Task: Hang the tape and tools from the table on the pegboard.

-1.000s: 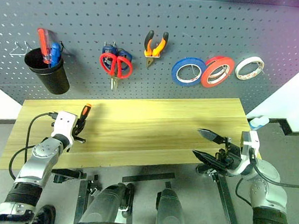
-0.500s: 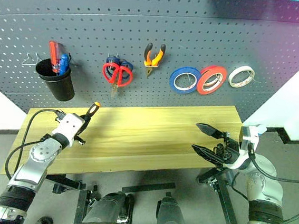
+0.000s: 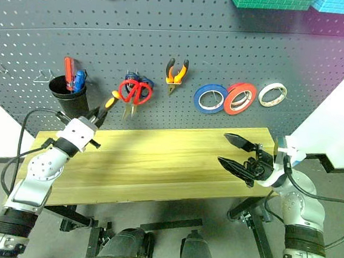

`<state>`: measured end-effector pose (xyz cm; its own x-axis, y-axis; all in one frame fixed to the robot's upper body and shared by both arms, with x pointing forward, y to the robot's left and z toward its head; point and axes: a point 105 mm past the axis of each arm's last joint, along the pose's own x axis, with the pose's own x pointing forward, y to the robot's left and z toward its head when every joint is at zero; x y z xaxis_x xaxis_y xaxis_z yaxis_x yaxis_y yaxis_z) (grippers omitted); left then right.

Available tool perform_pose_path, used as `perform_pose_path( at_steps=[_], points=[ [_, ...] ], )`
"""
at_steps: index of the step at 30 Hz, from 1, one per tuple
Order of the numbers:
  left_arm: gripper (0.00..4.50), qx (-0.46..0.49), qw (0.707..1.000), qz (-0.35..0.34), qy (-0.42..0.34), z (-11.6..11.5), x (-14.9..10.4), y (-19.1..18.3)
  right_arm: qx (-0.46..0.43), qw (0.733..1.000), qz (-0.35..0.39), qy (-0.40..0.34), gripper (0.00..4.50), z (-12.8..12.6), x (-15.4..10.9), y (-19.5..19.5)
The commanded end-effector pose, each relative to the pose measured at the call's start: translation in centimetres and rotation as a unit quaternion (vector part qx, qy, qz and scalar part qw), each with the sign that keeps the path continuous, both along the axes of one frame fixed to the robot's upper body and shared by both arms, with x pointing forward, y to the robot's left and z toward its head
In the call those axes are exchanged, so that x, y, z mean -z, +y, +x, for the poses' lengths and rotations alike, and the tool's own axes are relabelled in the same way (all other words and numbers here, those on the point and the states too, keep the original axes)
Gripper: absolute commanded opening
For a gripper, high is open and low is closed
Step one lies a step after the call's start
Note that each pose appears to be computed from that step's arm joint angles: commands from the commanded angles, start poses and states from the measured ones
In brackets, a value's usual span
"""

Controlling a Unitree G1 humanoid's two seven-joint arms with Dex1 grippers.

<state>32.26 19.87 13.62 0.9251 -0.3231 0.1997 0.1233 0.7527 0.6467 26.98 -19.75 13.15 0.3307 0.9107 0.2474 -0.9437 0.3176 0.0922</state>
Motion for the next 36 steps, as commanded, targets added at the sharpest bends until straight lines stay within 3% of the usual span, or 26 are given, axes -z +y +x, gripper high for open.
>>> perform_pose_path(
  at_steps=[1,10,18,26,36],
  points=[
    [0.53,-0.005,0.997,-0.034,-0.071,0.3,-4.7,0.4,-0.012,0.999,0.003,-0.03,4.5,0.3,-1.9,1.0],
    [0.53,0.001,0.991,-0.056,-0.12,1.5,-9.2,0.1,-0.013,0.999,-0.001,-0.031,4.5,0.8,-2.6,1.3],
    [0.53,-0.012,0.98,-0.111,-0.164,3.0,-13.4,2.4,-0.017,0.999,0.007,-0.032,4.5,0.5,-2.9,1.4],
    [0.53,-0.032,0.97,-0.169,-0.174,3.7,-14.4,4.4,-0.022,0.999,0.042,-0.025,4.5,-0.1,-3.3,1.0],
    [0.53,-0.035,0.967,-0.19,-0.163,4.8,-13.6,5.7,-0.033,0.998,0.044,-0.019,4.5,-0.4,-3.2,1.5]
  ],
)
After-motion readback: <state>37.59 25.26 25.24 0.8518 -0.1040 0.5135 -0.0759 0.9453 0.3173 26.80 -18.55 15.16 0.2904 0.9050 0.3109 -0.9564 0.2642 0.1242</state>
